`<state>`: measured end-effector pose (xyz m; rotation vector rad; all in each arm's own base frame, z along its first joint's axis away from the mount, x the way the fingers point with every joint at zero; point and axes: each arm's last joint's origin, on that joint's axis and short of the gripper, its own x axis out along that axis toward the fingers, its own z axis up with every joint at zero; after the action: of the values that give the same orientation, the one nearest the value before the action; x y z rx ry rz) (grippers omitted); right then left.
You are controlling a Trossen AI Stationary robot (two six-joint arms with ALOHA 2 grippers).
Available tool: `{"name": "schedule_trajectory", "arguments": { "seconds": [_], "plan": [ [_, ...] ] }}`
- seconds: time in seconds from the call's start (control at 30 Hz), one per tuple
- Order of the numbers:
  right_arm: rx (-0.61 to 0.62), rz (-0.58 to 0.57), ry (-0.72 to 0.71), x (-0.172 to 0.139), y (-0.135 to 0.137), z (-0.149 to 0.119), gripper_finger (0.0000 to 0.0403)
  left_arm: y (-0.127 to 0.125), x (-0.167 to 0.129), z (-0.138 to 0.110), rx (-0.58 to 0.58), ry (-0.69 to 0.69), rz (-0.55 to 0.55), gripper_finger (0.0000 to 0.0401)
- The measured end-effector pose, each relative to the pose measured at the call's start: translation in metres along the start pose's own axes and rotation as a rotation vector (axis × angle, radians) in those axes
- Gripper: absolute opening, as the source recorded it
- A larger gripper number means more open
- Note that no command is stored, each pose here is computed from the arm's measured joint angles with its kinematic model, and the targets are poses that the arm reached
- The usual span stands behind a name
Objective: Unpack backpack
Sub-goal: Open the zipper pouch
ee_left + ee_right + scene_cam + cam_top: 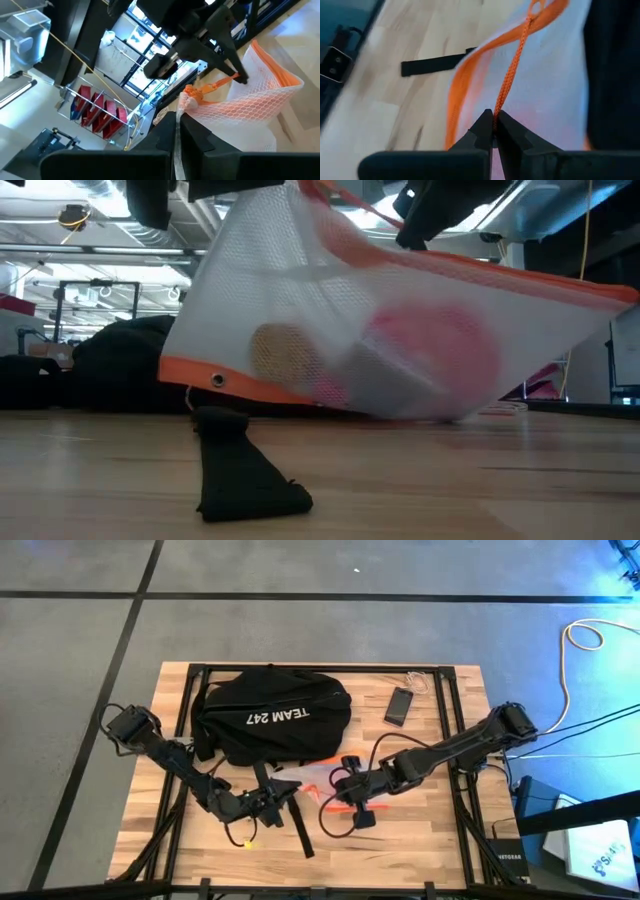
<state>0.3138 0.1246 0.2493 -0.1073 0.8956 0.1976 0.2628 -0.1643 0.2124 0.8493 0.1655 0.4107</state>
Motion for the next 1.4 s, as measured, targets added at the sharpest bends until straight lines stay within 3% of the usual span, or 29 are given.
{"name": "schedule_trajectory", "arguments": {
  "seconds": [0.17,0.33,0.5,0.63,0.8,0.93,1.13,1.33,1.4],
  "plan": [
    [-0.03,-0.11,-0.042,-0.015,-0.004,0.002,0.0,0.003,0.0,0.002,-0.03,-0.007,0.019,0.0],
    [-0.041,-0.108,-0.124,-0.017,-0.004,0.009,0.0,0.006,-0.001,0.005,-0.053,-0.033,0.028,0.0],
    [-0.051,-0.105,-0.188,-0.018,-0.004,0.016,0.0,0.006,0.002,0.005,-0.146,-0.069,-0.002,0.0003],
    [-0.065,-0.108,-0.195,-0.018,-0.004,0.017,0.0,0.006,0.006,0.003,-0.189,-0.098,-0.039,0.0039],
    [-0.068,-0.112,-0.199,-0.019,-0.004,0.017,0.0,0.007,0.015,-0.003,-0.266,-0.082,-0.058,0.0114],
    [-0.071,-0.116,-0.2,-0.019,-0.004,0.017,0.0,-0.001,0.022,-0.013,-0.267,-0.065,-0.183,0.0156],
    [-0.07,-0.125,-0.201,-0.019,-0.004,0.017,0.0,-0.008,0.022,-0.016,-0.332,-0.094,-0.359,0.0177],
    [-0.07,-0.126,-0.202,-0.019,-0.004,0.018,0.0,0.019,0.013,-0.001,-0.525,-0.167,-0.364,0.0189],
    [-0.07,-0.126,-0.203,-0.019,-0.004,0.018,0.0,0.027,0.012,0.001,-0.6,-0.189,-0.431,0.0199]
  ]
}}
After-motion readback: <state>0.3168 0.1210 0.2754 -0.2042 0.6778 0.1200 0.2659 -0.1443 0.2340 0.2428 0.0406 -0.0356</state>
